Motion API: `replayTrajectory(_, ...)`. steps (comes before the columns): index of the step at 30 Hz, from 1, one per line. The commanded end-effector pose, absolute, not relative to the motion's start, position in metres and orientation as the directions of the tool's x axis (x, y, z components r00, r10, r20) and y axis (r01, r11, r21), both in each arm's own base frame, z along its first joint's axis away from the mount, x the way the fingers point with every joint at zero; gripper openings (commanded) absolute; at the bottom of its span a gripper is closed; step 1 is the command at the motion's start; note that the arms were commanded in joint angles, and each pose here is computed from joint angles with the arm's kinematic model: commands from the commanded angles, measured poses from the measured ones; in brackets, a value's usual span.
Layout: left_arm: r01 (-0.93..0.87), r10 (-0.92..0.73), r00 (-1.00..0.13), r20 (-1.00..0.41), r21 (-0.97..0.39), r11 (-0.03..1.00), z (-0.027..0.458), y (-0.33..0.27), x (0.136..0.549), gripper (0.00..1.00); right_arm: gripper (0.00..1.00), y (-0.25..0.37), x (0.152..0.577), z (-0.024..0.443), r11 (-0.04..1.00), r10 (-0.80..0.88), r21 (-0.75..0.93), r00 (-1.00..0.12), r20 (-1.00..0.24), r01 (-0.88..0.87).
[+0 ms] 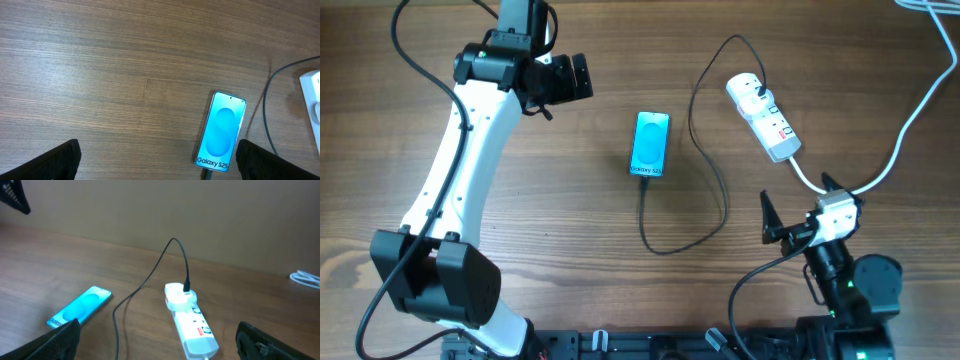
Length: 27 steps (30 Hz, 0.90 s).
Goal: Plug charger to phone and switch on socket
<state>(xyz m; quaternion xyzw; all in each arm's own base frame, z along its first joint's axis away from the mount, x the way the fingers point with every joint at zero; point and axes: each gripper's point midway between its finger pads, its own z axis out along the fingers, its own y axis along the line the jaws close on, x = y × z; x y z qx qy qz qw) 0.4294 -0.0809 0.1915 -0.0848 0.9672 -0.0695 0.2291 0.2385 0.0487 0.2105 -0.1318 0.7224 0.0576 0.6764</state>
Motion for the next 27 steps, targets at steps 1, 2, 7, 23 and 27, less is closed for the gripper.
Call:
replayTrajectory(1,-0.144,-0.202,-0.882,-0.425,-0.166,0.976,0.188,-0.080,0.430,1.00,1.00,0.054,0.236,0.203,0.948,-0.121,-0.129,0.044,-0.992,-0.290)
replayTrajectory(2,-0.144,-0.203,-0.882,-0.425,-0.166,0.976,0.188,-0.080,0.430,1.00,1.00,0.054,0.236,0.201,0.948,-0.119,-0.133,0.065,-0.991,-0.288)
replayTrajectory(7,-0.144,-0.203,-0.882,-0.425,-0.166,0.976,0.188,-0.080,0.430,1.00,1.00,0.048,0.240,0.197,0.964,-0.074,-0.100,0.115,-0.991,-0.246)
replayTrajectory(23,-0.144,-0.203,-0.882,-0.425,-0.166,0.976,0.188,-0.080,0.430,1.00,1.00,0.021,0.246,0.175,0.995,0.008,0.008,0.000,-1.000,-0.100)
replayTrajectory(27,-0.144,-0.202,-0.882,-0.426,-0.166,0.976,0.188,-0.080,0.430,1.00,1.00,0.021,0.246,0.175,0.995,0.008,0.008,0.000,-1.000,-0.100)
